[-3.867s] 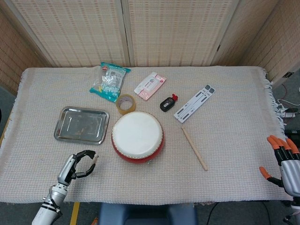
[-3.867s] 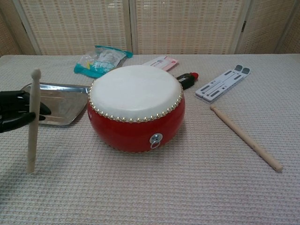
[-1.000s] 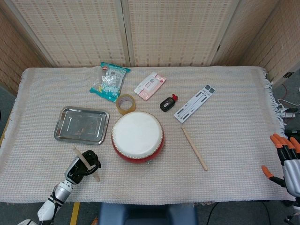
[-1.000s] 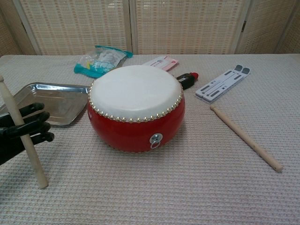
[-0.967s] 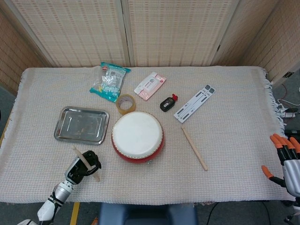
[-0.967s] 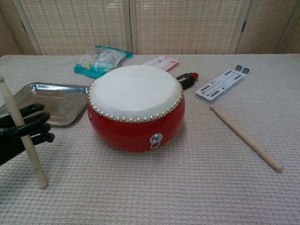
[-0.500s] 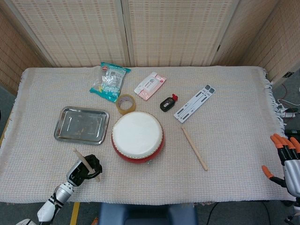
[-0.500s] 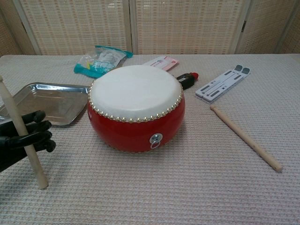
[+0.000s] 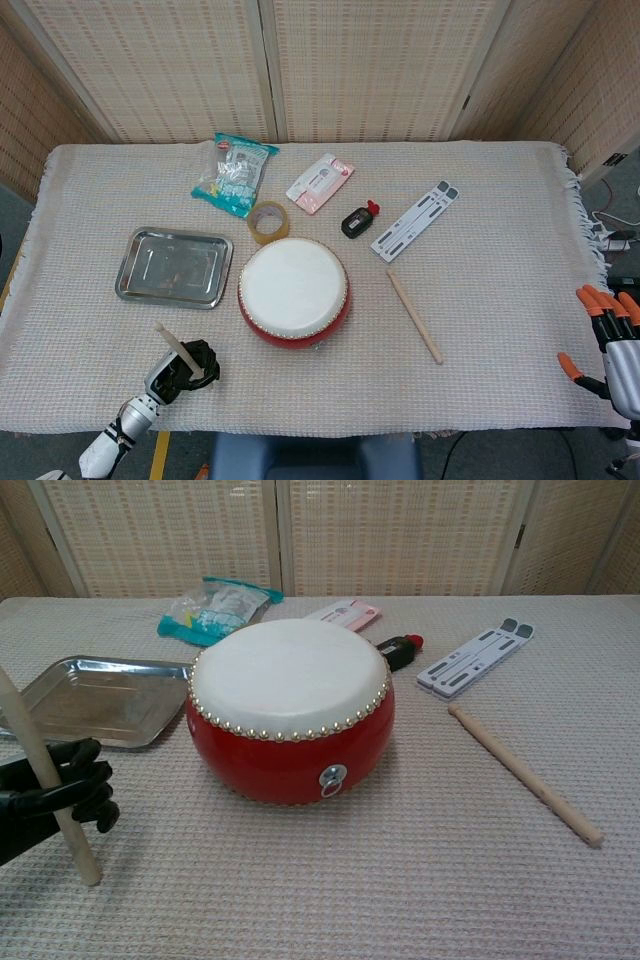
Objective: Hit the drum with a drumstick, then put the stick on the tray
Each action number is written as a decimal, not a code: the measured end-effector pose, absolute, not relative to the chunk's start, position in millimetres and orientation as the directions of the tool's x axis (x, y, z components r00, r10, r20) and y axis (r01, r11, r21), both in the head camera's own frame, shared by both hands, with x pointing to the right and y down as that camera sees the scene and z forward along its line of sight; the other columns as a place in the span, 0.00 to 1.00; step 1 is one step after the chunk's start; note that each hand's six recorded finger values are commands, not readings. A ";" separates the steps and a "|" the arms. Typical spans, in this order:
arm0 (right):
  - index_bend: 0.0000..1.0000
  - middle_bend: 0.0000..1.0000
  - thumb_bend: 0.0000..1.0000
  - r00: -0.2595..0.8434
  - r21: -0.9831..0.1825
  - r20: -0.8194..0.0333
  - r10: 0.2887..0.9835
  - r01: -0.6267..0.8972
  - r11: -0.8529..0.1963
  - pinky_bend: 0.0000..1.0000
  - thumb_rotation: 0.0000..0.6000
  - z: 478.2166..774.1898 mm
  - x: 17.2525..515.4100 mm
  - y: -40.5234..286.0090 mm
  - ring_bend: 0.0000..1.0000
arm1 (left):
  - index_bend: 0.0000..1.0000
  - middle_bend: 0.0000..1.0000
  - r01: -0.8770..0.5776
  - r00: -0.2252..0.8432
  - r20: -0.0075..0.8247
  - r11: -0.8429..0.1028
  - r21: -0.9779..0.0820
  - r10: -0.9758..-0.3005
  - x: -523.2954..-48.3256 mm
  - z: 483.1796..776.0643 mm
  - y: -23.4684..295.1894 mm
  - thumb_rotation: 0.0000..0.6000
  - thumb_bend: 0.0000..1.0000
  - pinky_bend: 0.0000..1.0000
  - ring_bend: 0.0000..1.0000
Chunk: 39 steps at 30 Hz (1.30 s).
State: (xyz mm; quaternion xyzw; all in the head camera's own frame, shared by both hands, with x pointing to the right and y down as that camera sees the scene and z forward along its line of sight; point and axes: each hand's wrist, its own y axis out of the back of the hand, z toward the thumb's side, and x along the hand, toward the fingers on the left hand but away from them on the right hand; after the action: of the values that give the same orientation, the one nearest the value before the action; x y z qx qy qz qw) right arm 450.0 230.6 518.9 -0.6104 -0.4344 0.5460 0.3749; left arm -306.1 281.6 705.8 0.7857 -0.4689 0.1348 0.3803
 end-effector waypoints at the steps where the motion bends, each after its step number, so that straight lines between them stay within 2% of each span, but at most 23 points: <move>1: 0.00 0.05 0.25 0.026 -0.932 -0.340 0.940 0.120 -0.341 0.00 1.00 518.7 450.0 230.6 0.00 | 0.66 0.70 -0.840 0.525 0.570 -0.274 0.469 -0.632 -306.0 706.5 282.6 0.89 0.22 0.56 0.67; 24: 0.00 0.05 0.25 0.030 -0.933 -0.338 0.941 0.119 -0.339 0.00 1.00 518.3 447.0 230.8 0.00 | 0.76 0.78 -0.840 0.539 0.600 -0.323 0.437 -0.591 -305.5 717.5 302.0 0.89 0.22 0.57 0.74; 29: 0.00 0.05 0.25 0.030 -0.934 -0.337 0.941 0.119 -0.338 0.00 1.00 518.2 446.9 230.8 0.00 | 0.80 0.84 -0.840 0.540 0.600 -0.333 0.428 -0.591 -305.0 718.0 302.6 0.90 0.22 0.63 0.79; 32: 0.00 0.05 0.25 0.030 -0.934 -0.336 0.941 0.118 -0.337 0.00 1.00 518.0 446.6 230.9 0.00 | 0.81 0.87 -0.841 0.540 0.598 -0.342 0.420 -0.593 -304.7 717.7 302.6 0.93 0.22 0.67 0.81; 39: 0.00 0.05 0.25 0.031 -0.935 -0.334 0.942 0.118 -0.335 0.00 1.00 517.8 446.0 230.7 0.00 | 0.83 0.89 -0.844 0.534 0.600 -0.344 0.411 -0.596 -304.3 718.4 303.5 0.96 0.22 0.77 0.84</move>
State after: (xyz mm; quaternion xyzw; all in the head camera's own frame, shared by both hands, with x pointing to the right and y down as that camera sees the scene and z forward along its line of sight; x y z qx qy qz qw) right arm 446.0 230.7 517.8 -0.6099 -0.4344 0.5437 0.3790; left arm -304.3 303.5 718.4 0.8007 -0.4496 0.1750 0.3551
